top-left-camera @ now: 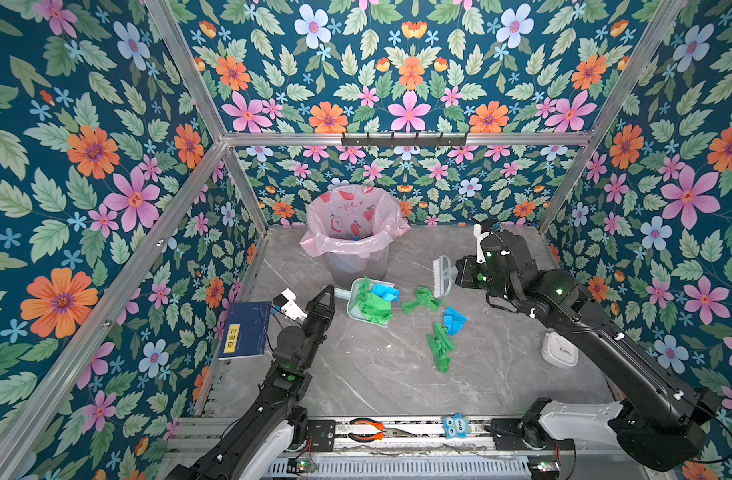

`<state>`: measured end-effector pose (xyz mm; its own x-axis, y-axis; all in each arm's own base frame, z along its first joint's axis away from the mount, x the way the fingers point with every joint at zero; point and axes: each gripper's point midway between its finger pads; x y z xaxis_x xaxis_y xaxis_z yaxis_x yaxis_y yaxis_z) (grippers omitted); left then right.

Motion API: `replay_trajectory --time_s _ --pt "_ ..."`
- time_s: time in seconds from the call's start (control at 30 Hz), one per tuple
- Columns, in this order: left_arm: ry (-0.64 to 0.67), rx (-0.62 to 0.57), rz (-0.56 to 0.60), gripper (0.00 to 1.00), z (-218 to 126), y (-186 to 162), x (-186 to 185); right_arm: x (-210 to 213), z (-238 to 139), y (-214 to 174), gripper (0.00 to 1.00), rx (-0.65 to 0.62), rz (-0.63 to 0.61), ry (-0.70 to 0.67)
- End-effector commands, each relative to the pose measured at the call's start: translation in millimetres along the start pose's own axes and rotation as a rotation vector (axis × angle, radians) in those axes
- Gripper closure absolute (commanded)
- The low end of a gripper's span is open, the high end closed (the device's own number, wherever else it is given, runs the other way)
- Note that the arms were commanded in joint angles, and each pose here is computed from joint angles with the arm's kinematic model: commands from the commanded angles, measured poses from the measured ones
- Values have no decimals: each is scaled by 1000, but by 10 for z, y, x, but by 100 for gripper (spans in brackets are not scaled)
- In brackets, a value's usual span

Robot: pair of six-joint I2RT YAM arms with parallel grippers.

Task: Sweep away the paper scraps from the table
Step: 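Lift the brush away with the right gripper while the left gripper raises the dustpan, then carry the loaded dustpan with the left gripper up over the bin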

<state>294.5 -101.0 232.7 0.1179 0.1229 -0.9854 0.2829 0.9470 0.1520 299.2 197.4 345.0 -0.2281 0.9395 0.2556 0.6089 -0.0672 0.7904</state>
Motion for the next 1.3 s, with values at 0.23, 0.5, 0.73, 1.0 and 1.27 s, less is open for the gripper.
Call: replay_trajectory --time_s 0.23,0.5,0.73,1.0,1.27 --pt "8 40 -124 100 42 -61 146 -34 -117 51 100 -40 -13 2" --pt "-5 55 -133 100 97 -62 -2 -153 -165 60 100 -52 -15 -31" --pt "-18 60 -147 100 135 -55 -105 -252 -193 79 100 -59 -6 -45" --pt "-16 57 -146 100 137 -32 -184 -298 -189 54 100 -60 3 -48" --pt "-21 54 -150 100 134 6 -224 -305 -92 -10 100 -45 12 -42"
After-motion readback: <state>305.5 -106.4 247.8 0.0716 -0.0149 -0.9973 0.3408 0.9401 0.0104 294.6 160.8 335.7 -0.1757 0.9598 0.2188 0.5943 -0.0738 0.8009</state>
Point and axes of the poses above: each gripper's point midway between its finger pads, its own z axis out along the fingers, its own x axis along the line the jaws close on, y = z × x, and after that the axes turned 7 degrees about -z, right-handed
